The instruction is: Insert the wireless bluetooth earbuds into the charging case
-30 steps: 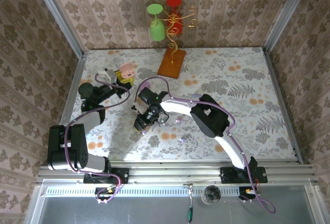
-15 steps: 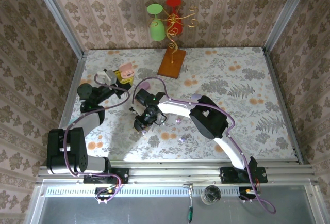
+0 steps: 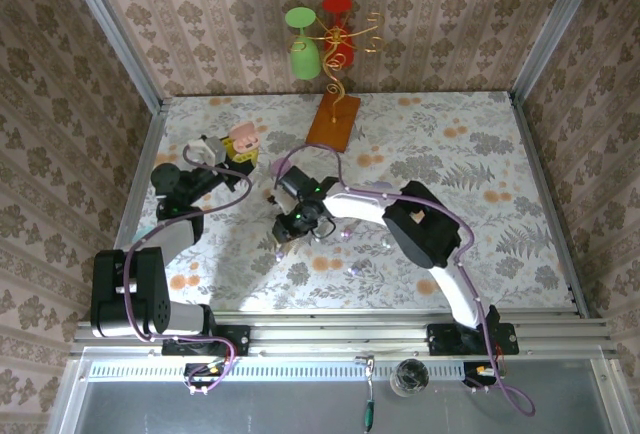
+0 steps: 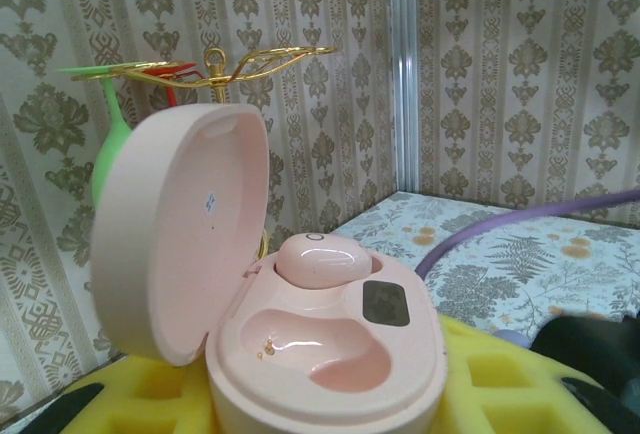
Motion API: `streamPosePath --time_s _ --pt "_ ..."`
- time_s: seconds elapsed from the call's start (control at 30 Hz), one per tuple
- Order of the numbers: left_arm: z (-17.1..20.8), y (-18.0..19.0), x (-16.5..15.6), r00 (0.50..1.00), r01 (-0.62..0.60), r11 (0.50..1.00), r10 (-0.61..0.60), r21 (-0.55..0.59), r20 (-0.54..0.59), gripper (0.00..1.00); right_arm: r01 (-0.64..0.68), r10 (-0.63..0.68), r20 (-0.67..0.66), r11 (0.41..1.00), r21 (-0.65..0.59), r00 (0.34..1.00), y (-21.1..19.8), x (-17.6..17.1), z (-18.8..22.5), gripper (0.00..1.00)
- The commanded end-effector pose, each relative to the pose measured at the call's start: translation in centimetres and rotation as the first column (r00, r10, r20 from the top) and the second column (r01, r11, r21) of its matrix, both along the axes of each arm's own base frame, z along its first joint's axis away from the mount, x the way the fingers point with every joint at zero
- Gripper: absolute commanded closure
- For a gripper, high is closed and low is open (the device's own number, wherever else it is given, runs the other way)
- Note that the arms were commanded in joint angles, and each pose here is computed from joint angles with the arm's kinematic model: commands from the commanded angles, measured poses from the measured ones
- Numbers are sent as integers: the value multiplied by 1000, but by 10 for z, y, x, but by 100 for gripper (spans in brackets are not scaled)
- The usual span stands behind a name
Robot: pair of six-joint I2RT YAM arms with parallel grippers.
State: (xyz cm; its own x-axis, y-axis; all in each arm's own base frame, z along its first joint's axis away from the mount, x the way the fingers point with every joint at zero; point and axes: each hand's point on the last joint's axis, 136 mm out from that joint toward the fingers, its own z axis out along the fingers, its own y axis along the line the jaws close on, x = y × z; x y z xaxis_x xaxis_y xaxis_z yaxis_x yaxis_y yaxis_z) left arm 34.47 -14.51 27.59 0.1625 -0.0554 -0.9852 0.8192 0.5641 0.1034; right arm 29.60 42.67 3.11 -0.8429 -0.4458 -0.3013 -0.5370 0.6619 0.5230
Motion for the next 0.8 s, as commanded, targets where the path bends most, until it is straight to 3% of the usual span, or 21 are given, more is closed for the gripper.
streamPosePath --time_s 0.0,0.47,0.77 --pt "6 -2 -5 998 -22 1000 22 -1 54 63 114 -117 90 993 33 989 -22 30 32 82" --pt "-45 -42 -15 991 -107 989 99 101 85 63 340 -345 217 938 63 913 -126 56 94 81" --pt "-74 -74 -18 996 -60 990 51 128 71 63 351 -372 290 928 123 882 -144 52 149 81"
